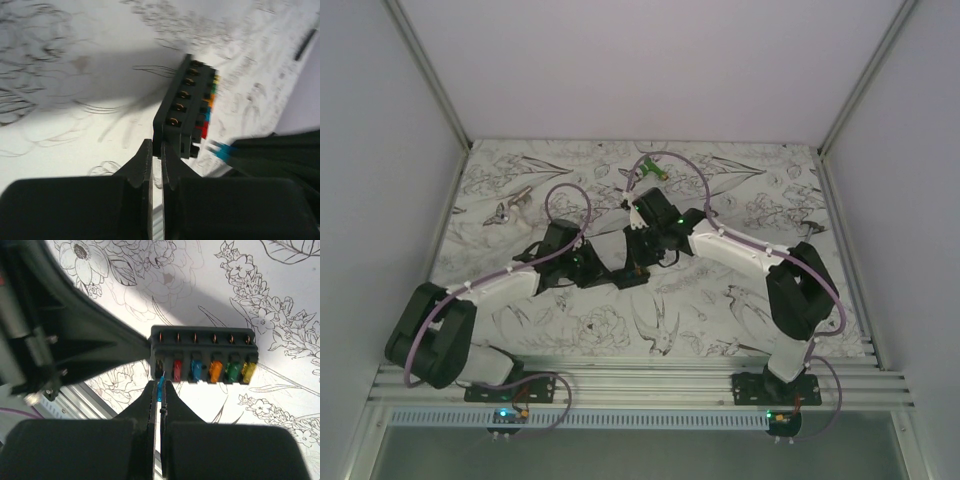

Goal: Snap on the fuse box
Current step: Install the fuse at the fuse box base.

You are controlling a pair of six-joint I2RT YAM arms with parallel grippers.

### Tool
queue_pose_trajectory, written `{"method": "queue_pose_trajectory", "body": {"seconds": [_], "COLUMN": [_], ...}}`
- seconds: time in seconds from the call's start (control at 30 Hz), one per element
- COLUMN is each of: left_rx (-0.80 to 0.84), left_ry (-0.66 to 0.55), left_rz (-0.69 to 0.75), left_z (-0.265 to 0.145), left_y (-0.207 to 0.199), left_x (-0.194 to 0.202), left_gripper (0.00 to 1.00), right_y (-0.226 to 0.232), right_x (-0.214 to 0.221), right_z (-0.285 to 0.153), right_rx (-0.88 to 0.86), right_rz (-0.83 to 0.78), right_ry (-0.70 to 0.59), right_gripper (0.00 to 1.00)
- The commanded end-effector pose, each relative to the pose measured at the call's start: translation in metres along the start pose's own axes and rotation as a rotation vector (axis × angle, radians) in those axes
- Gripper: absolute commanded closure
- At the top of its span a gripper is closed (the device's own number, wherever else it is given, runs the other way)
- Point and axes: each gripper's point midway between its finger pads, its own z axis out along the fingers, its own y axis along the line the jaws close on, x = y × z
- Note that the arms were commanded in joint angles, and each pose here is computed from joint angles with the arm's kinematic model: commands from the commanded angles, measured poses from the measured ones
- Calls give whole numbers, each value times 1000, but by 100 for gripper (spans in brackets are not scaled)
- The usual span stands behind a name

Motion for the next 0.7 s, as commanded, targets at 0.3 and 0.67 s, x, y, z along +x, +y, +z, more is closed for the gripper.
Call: {"method": "queue_pose_trajectory", "body": {"seconds": [0.3,0.67], "left_rx": [-239,-249], "left_ry": [44,151], "left_rz": [-47,-97], "left_z": [6,31], "left_y": [60,67], "left_x": [15,30], "left_gripper": [100,100], "right_y": [9,4], "right_x": [-16,-2], "right_z": [-22,2], "right_rx": [-12,82], "right_rz": [-61,-71], "right_ry": [-46,34], "right_gripper": [100,100]}}
